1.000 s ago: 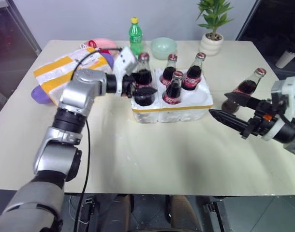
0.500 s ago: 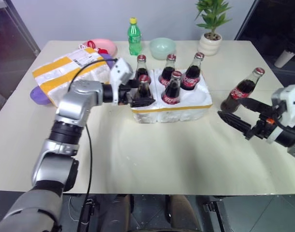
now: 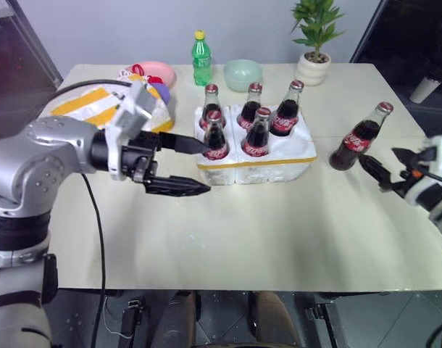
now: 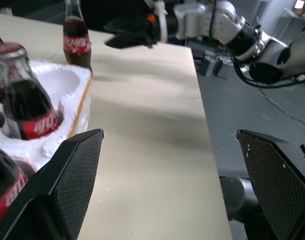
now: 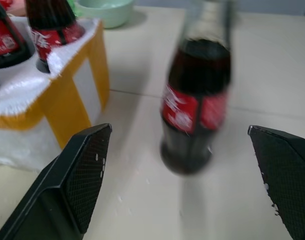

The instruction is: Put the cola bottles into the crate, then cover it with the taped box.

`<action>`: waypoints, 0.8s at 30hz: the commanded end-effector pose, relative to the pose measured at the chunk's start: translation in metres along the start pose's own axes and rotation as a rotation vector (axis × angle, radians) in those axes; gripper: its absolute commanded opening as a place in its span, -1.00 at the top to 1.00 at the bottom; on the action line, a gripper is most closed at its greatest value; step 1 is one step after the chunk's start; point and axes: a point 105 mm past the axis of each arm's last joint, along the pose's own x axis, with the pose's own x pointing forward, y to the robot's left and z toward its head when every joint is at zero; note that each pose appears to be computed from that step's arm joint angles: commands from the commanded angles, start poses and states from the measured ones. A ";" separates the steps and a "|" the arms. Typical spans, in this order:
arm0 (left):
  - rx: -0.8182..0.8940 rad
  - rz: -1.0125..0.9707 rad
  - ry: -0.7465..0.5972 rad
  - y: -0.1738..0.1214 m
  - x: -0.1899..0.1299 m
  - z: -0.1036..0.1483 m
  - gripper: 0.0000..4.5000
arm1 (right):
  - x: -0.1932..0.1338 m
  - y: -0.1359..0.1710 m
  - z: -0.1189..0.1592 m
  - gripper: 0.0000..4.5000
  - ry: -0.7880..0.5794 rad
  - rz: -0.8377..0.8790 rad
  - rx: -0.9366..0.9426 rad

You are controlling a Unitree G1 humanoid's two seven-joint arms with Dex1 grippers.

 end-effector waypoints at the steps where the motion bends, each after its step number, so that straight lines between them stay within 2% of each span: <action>1: 0.055 0.017 -0.006 -0.004 0.006 0.003 -0.98 | 0.012 -0.005 0.002 -1.00 -0.015 0.004 -0.025; 8: 0.068 0.049 -0.011 -0.008 0.011 -0.001 -0.98 | 0.035 -0.024 -0.002 -1.00 -0.016 -0.042 -0.003; 21: 0.069 0.098 -0.026 -0.002 0.009 0.000 -0.98 | 0.065 -0.025 0.003 -1.00 -0.061 -0.032 0.046; 24: 0.069 0.103 -0.032 -0.001 0.009 0.000 -1.00 | 0.066 -0.023 0.006 -0.60 -0.082 -0.023 0.055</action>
